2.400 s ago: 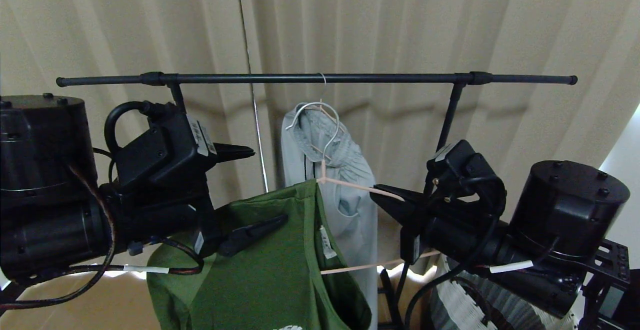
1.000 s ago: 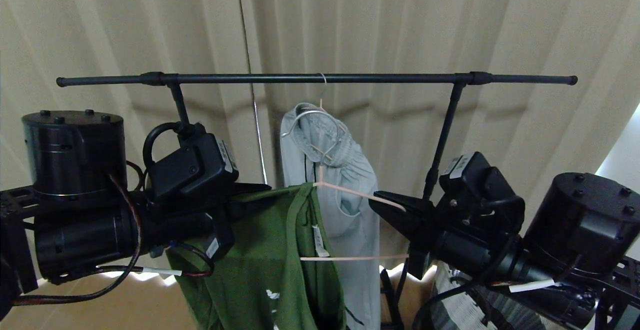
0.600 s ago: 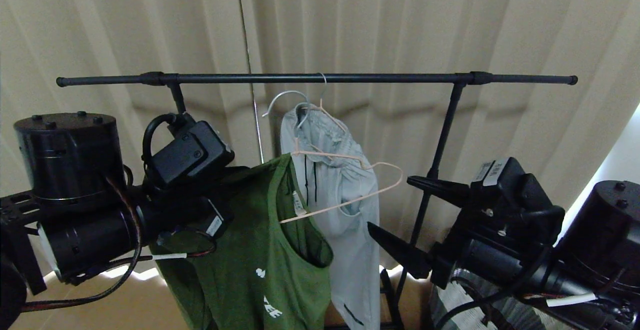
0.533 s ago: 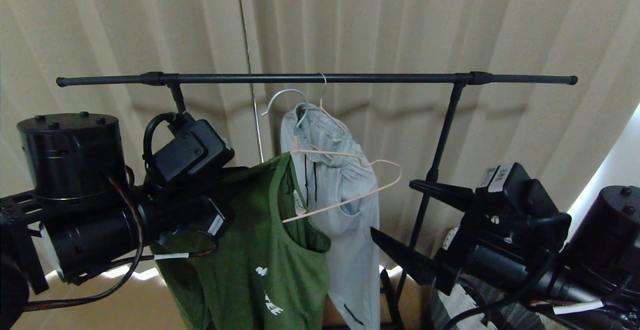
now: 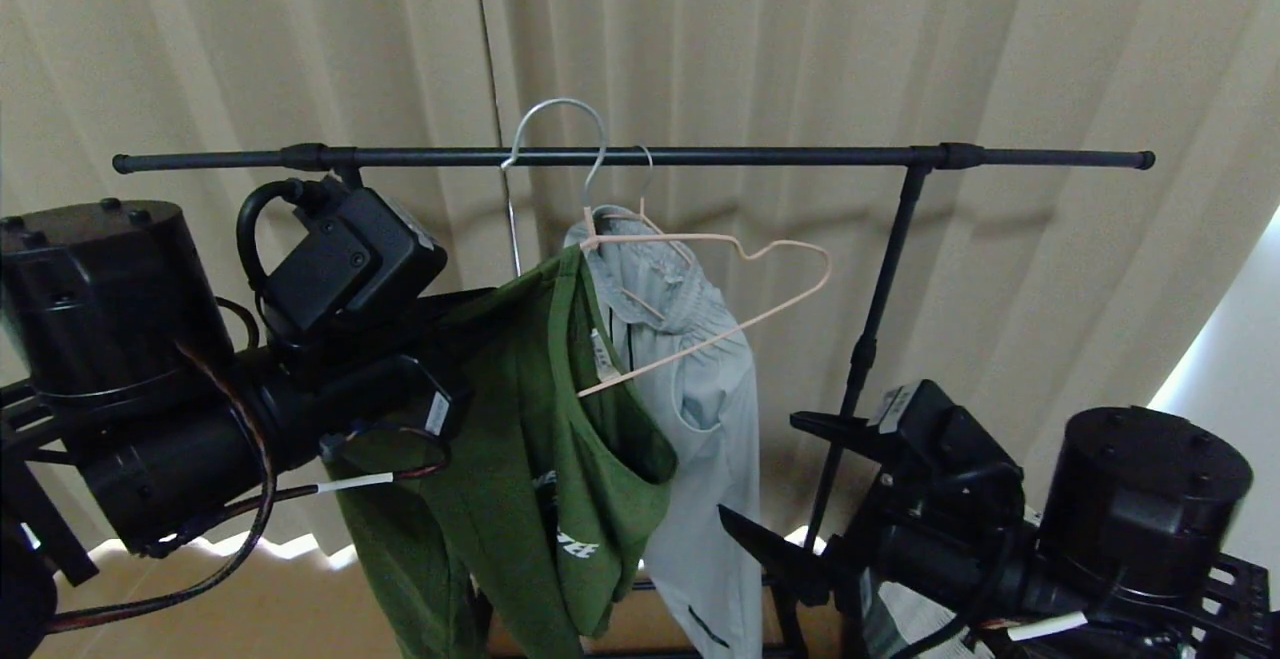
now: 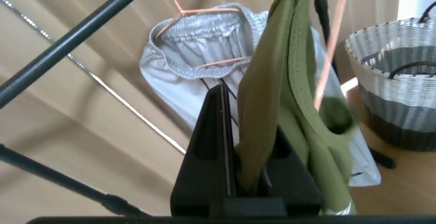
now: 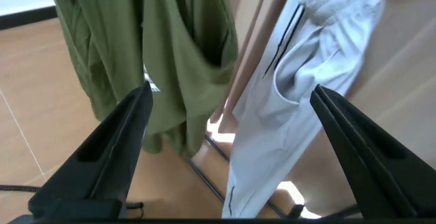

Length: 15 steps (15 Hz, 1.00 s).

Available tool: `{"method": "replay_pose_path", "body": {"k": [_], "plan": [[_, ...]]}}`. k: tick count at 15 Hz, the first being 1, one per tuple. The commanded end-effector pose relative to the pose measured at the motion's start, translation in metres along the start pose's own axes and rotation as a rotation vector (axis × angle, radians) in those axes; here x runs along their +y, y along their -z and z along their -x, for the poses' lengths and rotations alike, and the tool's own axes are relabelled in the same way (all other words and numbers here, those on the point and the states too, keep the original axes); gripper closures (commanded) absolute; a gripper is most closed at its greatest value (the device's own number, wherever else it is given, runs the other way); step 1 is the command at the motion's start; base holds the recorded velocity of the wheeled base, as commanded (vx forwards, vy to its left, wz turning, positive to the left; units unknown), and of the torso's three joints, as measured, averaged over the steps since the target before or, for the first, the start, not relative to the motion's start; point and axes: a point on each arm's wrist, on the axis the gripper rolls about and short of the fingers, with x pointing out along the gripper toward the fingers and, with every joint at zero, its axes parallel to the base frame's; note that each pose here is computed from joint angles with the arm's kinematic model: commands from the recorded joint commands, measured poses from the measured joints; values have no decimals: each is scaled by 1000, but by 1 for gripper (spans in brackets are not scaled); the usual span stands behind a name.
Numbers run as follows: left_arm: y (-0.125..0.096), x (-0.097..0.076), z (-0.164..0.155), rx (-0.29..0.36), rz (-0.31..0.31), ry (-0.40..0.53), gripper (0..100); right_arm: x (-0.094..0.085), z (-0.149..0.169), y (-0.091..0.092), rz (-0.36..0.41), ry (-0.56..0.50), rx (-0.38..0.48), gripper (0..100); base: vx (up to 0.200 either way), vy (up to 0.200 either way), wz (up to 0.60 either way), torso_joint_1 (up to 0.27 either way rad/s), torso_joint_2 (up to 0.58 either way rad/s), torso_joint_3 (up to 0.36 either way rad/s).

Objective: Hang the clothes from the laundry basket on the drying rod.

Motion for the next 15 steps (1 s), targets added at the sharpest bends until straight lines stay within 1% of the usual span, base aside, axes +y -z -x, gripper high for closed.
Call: {"method": "replay_pose_path", "body": {"k": [1,3,6,8,10,11,14,15], "plan": [[-3,-1,5,-17,0,3,100,0,-23,7,-2,-1,32,0,0,0,0,0,0,0],[-6,-3,7,-27,9,8,100,-1,-30,7,-4,-1,32,0,0,0,0,0,0,0],[-13,-11,9,-56,22,41,100,-1,-45,10,-6,0,41,0,0,0,0,0,0,0],[-15,-14,9,-64,21,56,100,-1,-47,12,-6,-1,49,0,0,0,0,0,0,0],[-15,-14,9,-66,27,57,100,-1,-49,16,-7,0,63,0,0,0,0,0,0,0],[-16,-14,9,-78,28,50,100,-2,-48,18,-10,3,69,0,0,0,0,0,0,0],[-18,-11,10,-97,30,30,100,-14,-38,29,-24,53,114,0,0,0,0,0,0,0],[-19,-10,12,-102,42,28,100,-19,-36,31,-29,72,118,0,0,0,0,0,0,0]]}}
